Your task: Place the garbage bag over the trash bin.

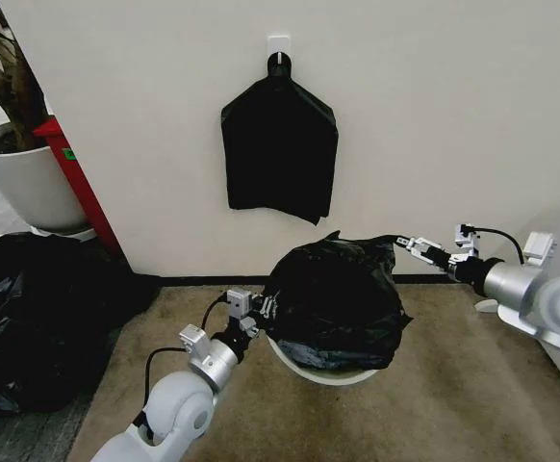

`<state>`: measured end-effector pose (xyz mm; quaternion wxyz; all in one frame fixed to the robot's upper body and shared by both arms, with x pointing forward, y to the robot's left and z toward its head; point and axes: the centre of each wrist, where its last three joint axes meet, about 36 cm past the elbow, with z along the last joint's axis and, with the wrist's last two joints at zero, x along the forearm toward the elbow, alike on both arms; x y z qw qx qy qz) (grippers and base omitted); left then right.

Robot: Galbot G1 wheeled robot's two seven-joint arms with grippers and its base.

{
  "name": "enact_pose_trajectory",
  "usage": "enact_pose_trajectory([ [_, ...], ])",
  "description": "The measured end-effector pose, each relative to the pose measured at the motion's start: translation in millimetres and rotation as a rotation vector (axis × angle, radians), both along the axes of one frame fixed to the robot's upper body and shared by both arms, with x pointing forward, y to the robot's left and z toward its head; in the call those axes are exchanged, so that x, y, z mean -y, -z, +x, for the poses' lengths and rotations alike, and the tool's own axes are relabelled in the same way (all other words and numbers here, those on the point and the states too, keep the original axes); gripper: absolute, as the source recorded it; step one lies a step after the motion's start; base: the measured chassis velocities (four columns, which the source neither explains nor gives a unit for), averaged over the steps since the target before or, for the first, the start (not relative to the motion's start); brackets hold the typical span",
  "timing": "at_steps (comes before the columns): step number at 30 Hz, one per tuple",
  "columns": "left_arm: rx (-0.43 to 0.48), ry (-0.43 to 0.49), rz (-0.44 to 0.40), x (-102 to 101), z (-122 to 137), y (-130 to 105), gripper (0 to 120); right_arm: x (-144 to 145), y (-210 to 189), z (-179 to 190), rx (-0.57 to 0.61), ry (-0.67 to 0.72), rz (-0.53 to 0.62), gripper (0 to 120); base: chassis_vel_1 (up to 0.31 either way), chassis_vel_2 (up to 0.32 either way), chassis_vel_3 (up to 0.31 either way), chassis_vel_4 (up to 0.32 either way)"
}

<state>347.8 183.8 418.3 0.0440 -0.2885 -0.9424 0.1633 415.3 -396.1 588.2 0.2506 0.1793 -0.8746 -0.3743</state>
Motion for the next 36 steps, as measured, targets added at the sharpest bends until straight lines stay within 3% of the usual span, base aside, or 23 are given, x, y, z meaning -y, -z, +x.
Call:
enact_pose_trajectory([
  [6,-0.007,-0.003,0.004,-1.5,1.2,3.7,2,10.4,-10.5,-1.9,-0.097,0.055,0.15,100,0.0,0.0,0.0,0.0],
  [11,-0.014,-0.05,0.003,1.4,2.8,2.1,2,6.7,-6.3,-8.5,-0.072,0.054,-0.047,100,0.0,0.0,0.0,0.0],
  [15,-0.04,-0.157,-0.01,8.8,-1.1,1.5,2,-51.5,-17.1,-38.9,0.027,-0.034,-0.209,100,0.0,0.0,0.0,0.0],
  [16,-0.04,-0.157,-0.01,8.8,-1.1,1.5,2,-51.5,-17.1,-38.9,0.027,-0.034,-0.209,100,0.0,0.0,0.0,0.0],
  [17,-0.043,-0.181,-0.011,10.3,-0.4,0.9,2,-71.3,-23.7,-52.4,0.041,-0.029,-0.234,100,0.0,0.0,0.0,0.0],
  [22,-0.015,-0.268,-0.006,16.7,4.7,-1.8,2,-138.7,-38.5,-102.1,-0.018,0.173,-0.325,100,0.0,0.0,0.0,0.0],
  [30,0.026,-0.363,-0.007,21.2,7.5,-10.1,2,-156.9,-9.5,-113.7,-0.195,0.258,-0.316,100,0.0,0.0,0.0,0.0],
  [36,0.038,-0.376,-0.006,20.7,6.2,-12.8,2,-177.7,7.7,-119.9,-0.245,0.216,-0.264,95,0.0,0.0,0.0,0.0],
])
